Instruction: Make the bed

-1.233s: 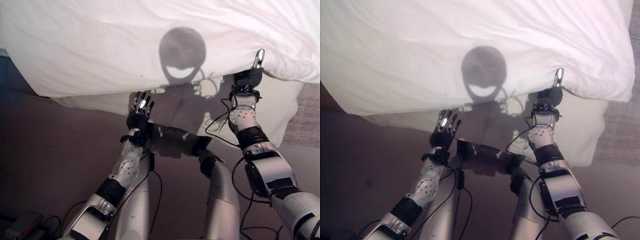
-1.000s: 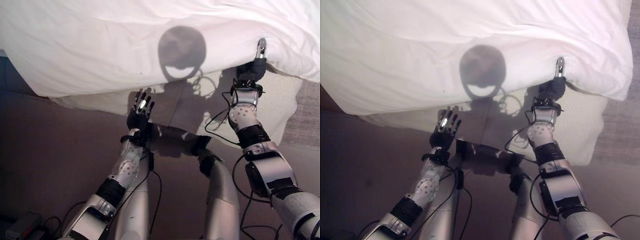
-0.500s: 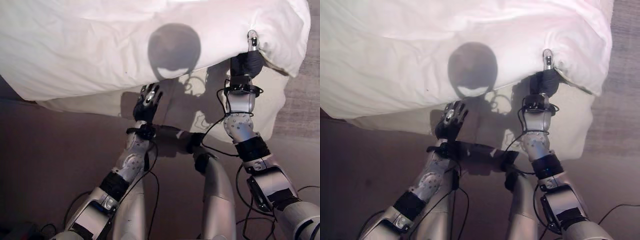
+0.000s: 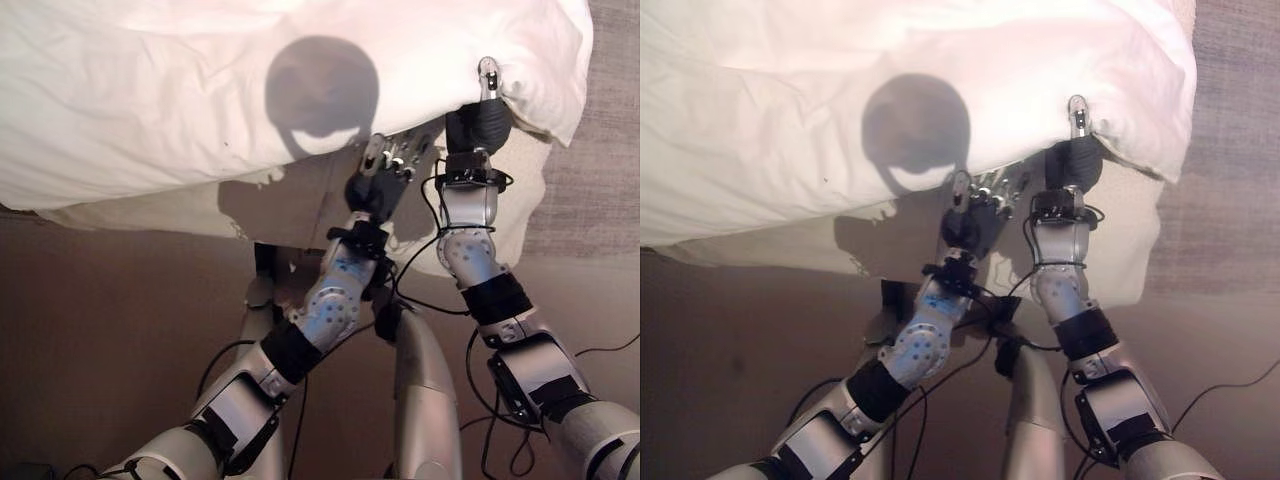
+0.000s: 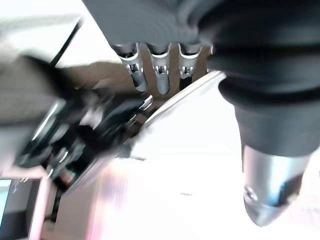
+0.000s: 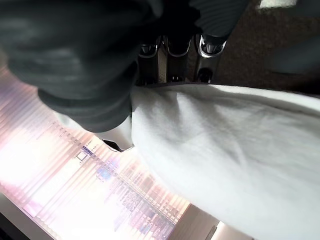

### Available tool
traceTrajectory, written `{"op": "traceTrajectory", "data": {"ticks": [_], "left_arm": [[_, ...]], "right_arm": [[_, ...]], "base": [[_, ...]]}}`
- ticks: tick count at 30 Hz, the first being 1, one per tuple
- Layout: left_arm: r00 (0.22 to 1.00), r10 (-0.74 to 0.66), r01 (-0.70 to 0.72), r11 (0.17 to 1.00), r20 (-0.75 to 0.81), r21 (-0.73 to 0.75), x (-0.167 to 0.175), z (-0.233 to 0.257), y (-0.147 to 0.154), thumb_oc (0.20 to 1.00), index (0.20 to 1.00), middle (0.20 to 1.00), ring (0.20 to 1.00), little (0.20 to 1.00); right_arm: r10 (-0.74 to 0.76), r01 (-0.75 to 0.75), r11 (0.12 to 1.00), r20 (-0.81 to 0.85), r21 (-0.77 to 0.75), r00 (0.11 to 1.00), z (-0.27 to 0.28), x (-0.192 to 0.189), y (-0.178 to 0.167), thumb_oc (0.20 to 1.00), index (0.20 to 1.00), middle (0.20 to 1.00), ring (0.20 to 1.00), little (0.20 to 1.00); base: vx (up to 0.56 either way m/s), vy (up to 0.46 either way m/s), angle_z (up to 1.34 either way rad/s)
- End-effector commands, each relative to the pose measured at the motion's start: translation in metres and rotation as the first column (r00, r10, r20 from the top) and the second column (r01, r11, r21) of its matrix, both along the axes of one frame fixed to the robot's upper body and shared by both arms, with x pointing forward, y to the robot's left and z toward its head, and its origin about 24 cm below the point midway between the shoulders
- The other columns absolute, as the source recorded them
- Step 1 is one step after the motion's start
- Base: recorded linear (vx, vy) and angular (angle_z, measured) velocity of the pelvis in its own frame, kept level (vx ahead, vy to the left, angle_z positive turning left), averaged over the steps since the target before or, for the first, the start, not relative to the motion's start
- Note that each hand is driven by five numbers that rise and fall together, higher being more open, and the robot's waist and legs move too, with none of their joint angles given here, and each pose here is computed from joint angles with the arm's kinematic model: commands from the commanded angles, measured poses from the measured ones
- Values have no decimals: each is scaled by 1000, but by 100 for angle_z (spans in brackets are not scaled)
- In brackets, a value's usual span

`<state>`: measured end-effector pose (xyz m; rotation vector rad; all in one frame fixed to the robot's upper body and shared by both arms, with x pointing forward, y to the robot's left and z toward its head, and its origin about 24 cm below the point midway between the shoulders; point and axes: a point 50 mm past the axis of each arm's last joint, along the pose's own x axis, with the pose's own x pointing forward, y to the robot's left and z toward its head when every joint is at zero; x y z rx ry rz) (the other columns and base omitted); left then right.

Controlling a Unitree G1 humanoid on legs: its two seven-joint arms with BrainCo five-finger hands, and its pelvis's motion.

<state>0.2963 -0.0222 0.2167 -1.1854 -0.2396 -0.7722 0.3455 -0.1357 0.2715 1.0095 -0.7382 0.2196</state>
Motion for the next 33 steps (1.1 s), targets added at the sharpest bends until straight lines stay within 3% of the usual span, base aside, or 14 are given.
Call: {"op": "traceTrajectory", "data": {"ticks": [1,10,21,33], "left_arm": [[990,-77,84,995,117,-54,-16,22,-16,1000,1000,1000,1000,1000],[992,-11,32,985,124,-168,-11,32,4,1000,1000,1000,1000,1000],[944,327,-298,908,53,-294,21,40,79,1000,1000,1000,1000,1000],[859,511,-482,819,16,-311,34,43,122,1000,1000,1000,1000,1000]], "right_arm": [[-19,9,999,199,48,980,34,-17,-7,200,200,200,200,200],[-6,-5,998,198,55,980,29,-17,-8,200,200,200,200,200],[-34,23,998,181,63,983,24,-16,-18,200,200,200,200,200],[-48,38,997,154,64,987,10,-15,-26,200,200,200,200,200]], "base": [[0,0,0],[2,-3,-2],[0,0,0],[0,0,0]]}}
